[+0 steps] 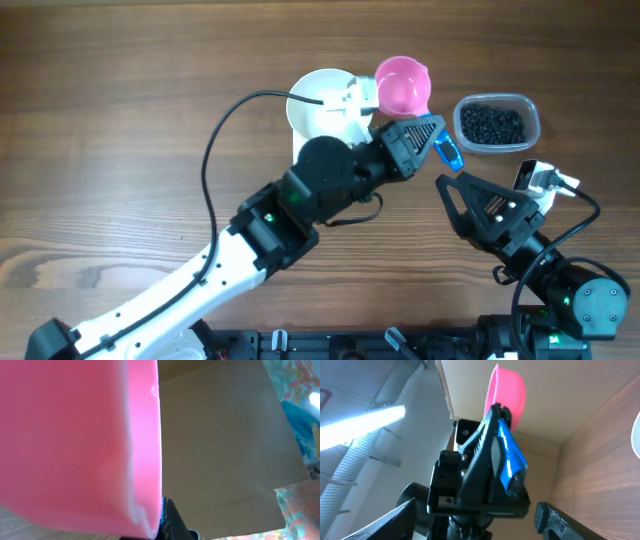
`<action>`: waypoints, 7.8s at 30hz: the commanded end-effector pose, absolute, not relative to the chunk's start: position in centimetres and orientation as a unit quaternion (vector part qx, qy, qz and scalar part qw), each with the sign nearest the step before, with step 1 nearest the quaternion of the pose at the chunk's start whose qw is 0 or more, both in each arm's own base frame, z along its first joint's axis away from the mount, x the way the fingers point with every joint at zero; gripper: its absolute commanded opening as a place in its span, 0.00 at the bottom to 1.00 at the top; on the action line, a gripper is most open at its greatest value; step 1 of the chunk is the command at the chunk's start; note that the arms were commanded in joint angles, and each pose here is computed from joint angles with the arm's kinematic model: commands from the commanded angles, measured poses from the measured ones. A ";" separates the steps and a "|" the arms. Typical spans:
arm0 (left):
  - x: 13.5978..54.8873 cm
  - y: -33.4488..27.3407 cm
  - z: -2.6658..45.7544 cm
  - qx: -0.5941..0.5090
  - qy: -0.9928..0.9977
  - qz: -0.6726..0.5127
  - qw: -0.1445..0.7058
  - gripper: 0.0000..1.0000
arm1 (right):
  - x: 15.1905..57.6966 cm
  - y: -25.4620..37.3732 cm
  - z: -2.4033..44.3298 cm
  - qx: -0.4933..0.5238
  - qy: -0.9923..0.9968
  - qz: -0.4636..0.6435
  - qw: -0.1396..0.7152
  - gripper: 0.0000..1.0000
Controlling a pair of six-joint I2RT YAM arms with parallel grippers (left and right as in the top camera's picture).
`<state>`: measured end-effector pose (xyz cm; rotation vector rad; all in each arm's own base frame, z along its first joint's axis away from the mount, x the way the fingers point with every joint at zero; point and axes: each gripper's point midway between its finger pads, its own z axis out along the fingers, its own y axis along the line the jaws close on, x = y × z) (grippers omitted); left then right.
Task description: Scoop item into bowl and weigh 150g on scale
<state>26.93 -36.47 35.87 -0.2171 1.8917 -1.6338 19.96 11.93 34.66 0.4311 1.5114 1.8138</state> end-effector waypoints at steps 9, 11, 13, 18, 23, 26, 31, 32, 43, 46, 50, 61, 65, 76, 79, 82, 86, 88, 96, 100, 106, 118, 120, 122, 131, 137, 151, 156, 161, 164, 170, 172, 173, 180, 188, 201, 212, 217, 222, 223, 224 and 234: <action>24.7 -37.9 36.3 -0.044 0.714 -0.642 0.274 0.04 | 21.2 10.6 35.0 0.208 0.570 0.695 0.386 0.63; 24.4 -38.1 36.3 -0.039 0.715 -0.645 0.269 0.04 | 21.2 10.7 35.0 0.208 0.569 0.696 0.385 0.63; 24.4 -38.1 36.3 -0.038 0.715 -0.645 0.268 0.04 | 21.2 10.7 35.0 0.208 0.569 0.696 0.385 0.62; 24.3 -38.2 36.0 -0.035 0.719 -0.643 0.262 0.04 | 21.2 10.7 35.0 0.210 0.569 0.697 0.382 0.50; 24.3 -38.2 35.8 -0.036 0.722 -0.640 0.261 0.04 | 21.2 10.7 35.0 0.210 0.569 0.697 0.382 0.38; 24.5 -38.0 35.8 -0.040 0.721 -0.639 0.264 0.04 | 21.1 10.8 35.0 0.207 0.571 0.698 0.380 0.32; 24.6 -38.0 35.8 -0.041 0.721 -0.639 0.265 0.04 | 21.1 10.8 35.0 0.208 0.570 0.698 0.380 0.25; 24.6 -38.0 35.8 -0.041 0.721 -0.639 0.265 0.04 | 21.1 10.8 35.0 0.208 0.571 0.698 0.380 0.24; 24.7 -37.9 35.3 -0.045 0.728 -0.631 0.265 0.74 | 22.1 9.7 34.7 0.200 0.575 0.655 0.448 0.05; 25.1 -37.5 33.7 -0.028 0.751 -0.594 0.288 0.85 | 25.0 5.6 31.9 0.274 0.588 0.536 0.540 0.05; 24.8 -36.8 30.0 0.033 0.799 -0.519 0.302 1.00 | 25.6 2.8 32.0 0.293 0.623 0.419 0.592 0.05; 29.7 -20.1 25.7 -0.054 0.934 -0.234 0.266 1.00 | 30.2 2.0 30.8 0.222 0.869 0.182 0.403 0.04; 29.2 -20.8 25.8 -0.046 0.933 -0.253 0.251 1.00 | 30.2 2.8 30.7 0.211 0.871 0.204 0.394 0.04; 26.8 -17.5 22.0 -0.115 0.961 -0.162 0.194 0.25 | 30.2 4.8 31.5 0.114 0.879 0.223 0.406 0.04; 26.5 -18.7 20.4 -0.107 0.965 -0.157 0.182 0.04 | 29.4 5.0 30.5 0.084 0.892 0.213 0.389 0.04; 26.8 -19.3 17.8 -0.092 0.974 -0.108 0.175 0.04 | 29.4 5.0 30.3 0.096 0.893 0.217 0.381 0.04; 26.6 -19.5 15.3 -0.088 0.983 -0.081 0.139 0.05 | 29.4 5.0 30.3 0.109 0.892 0.223 0.378 0.04; 28.0 -20.5 15.3 -0.090 0.978 -0.096 0.159 0.04 | 29.2 5.0 30.0 0.131 0.892 0.231 0.367 0.04; 28.4 -24.9 10.8 -0.054 0.980 -0.128 0.143 0.38 | 29.3 4.9 30.1 0.131 0.891 0.229 0.369 0.04; 30.2 -23.8 11.2 -0.066 0.974 -0.097 0.193 1.00 | 29.5 4.9 30.1 0.130 0.891 0.229 0.369 0.04; 31.0 -21.0 7.9 -0.090 0.979 -0.040 0.180 1.00 | 29.5 4.9 30.0 0.131 0.891 0.229 0.369 0.04; 31.8 -22.8 5.3 0.029 0.986 -0.077 0.144 0.04 | 29.7 4.9 29.8 0.133 0.893 0.229 0.364 0.04; 31.7 -22.7 5.1 0.008 0.987 -0.080 0.142 0.04 | 29.7 4.9 29.7 0.133 0.893 0.229 0.363 0.04; 31.4 -22.8 4.0 -0.011 0.986 -0.091 0.140 0.04 | 29.8 4.9 29.7 0.133 0.894 0.228 0.363 0.04; 31.6 -26.1 3.4 0.013 0.971 -0.160 0.175 0.04 | 29.9 4.9 29.6 0.132 0.894 0.228 0.364 0.04; 32.8 -25.2 3.5 -0.008 0.969 -0.124 0.215 0.04 | 29.8 4.9 29.6 0.132 0.894 0.228 0.361 0.04; 33.3 -24.9 1.9 -0.012 0.971 -0.106 0.216 0.04 | 29.8 4.9 29.6 0.132 0.894 0.228 0.361 0.04; 33.0 -25.0 1.0 -0.010 0.974 -0.104 0.203 0.04 | 29.8 4.9 29.6 0.132 0.894 0.228 0.362 0.04; 32.9 -24.9 0.6 -0.009 0.975 -0.101 0.199 0.04 | 29.8 4.9 29.6 0.132 0.894 0.228 0.362 0.04; 32.8 -24.8 -0.3 -0.009 0.977 -0.095 0.192 0.04 | 29.8 4.9 29.6 0.132 0.895 0.228 0.361 0.04; 32.3 -24.3 -0.7 -0.009 0.980 -0.083 0.182 0.04 | 29.6 4.9 29.4 0.133 0.897 0.227 0.356 0.04; 32.3 -24.2 -1.0 -0.009 0.981 -0.079 0.179 0.04 | 29.5 4.9 29.2 0.130 0.898 0.225 0.354 0.04; 32.2 -24.1 -1.1 -0.009 0.981 -0.078 0.178 0.04 | 29.4 4.9 29.2 0.126 0.900 0.223 0.354 0.04; 32.8 -24.7 2.9 -0.009 0.972 -0.106 0.208 0.04 | 29.3 5.0 29.0 0.124 0.901 0.222 0.351 0.04; 29.1 -23.5 24.9 0.000 0.883 -0.299 0.361 0.04 | 29.2 5.0 28.9 0.125 0.903 0.221 0.347 0.04; 22.6 -3.1 26.6 -0.219 0.878 -0.117 0.410 1.00 | 32.6 4.4 33.0 0.106 0.859 0.220 0.450 0.04; 23.7 -4.2 22.3 -0.217 0.919 -0.091 0.316 1.00 | 33.4 1.9 33.4 0.161 0.848 0.170 0.476 0.04; 24.6 -4.5 20.5 -0.216 0.932 -0.074 0.282 1.00 | 34.5 0.9 35.4 0.171 0.822 0.156 0.521 0.04; 25.3 -4.7 18.6 -0.216 0.943 -0.055 0.247 1.00 | 35.2 -2.3 36.0 0.217 0.801 0.083 0.552 0.04; 25.4 -4.7 18.2 -0.215 0.945 -0.051 0.240 1.00 | 35.2 -3.3 36.0 0.232 0.796 0.058 0.556 0.04; 25.5 -4.8 17.9 -0.215 0.946 -0.049 0.235 1.00 | 35.1 -4.3 36.2 0.245 0.790 0.034 0.561 0.04; 25.6 -4.8 17.5 -0.215 0.949 -0.044 0.227 1.00 | 34.0 -9.0 36.0 0.319 0.758 -0.090 0.562 0.04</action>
